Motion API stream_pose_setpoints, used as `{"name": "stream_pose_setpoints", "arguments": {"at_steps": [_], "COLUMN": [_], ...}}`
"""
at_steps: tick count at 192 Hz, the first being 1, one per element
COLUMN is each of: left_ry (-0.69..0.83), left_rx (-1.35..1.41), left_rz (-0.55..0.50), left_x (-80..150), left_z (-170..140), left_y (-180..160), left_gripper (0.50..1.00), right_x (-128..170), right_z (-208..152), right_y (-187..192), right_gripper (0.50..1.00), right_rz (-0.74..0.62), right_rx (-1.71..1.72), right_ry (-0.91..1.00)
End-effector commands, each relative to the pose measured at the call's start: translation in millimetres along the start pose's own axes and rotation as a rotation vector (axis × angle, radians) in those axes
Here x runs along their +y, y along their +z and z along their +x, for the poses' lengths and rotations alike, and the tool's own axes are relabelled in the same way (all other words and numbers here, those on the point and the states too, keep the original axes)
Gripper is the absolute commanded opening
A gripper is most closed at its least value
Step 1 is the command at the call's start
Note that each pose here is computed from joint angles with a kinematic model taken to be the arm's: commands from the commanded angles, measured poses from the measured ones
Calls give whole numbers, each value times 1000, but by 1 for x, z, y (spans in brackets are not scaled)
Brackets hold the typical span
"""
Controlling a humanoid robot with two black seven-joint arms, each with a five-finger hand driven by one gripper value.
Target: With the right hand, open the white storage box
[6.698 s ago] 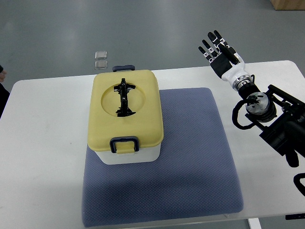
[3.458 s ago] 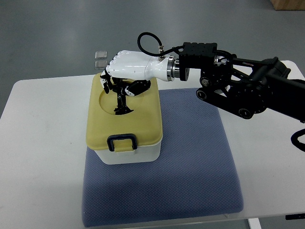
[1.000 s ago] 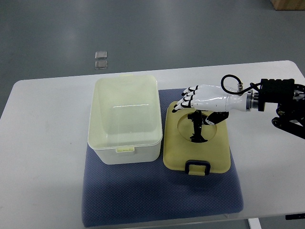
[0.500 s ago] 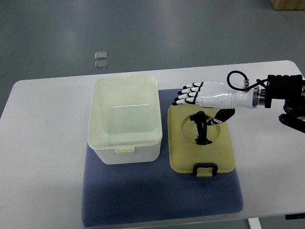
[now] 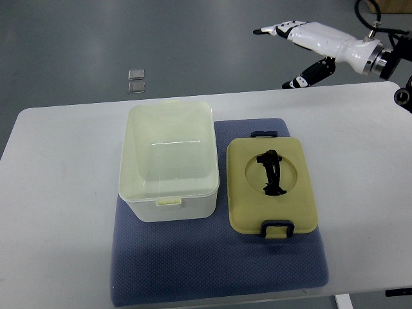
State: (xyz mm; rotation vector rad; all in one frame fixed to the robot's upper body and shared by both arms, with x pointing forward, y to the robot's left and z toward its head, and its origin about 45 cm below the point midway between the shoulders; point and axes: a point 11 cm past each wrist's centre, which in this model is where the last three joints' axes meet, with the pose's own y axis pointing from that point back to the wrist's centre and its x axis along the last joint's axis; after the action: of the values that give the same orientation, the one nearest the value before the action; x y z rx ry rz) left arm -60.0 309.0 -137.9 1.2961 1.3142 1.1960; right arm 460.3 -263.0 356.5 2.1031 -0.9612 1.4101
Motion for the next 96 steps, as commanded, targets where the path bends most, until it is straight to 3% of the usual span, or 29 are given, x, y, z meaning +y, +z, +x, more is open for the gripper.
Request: {"name": "stream_pose_setpoints", "arguments": {"at_steps": [1,50,96], "left_ry": [-2,-2,-2], "left_rx": [-1,-1,0], "left_rz": [0,0,0], "left_x": [0,0,0], "left_z": [-1,-1,0], "left_y": [0,0,0], "left_gripper": [1000,1000,1000], "right_x": [-17,-16,-18], "right_z": [15,-18,-70], "right_y": [10,59,59], "right_gripper": [934,934,934], "right_rz": [-75,-261,-186], "right_rx": [-263,-1178,-1744], "right_ry": [175,466,535]}}
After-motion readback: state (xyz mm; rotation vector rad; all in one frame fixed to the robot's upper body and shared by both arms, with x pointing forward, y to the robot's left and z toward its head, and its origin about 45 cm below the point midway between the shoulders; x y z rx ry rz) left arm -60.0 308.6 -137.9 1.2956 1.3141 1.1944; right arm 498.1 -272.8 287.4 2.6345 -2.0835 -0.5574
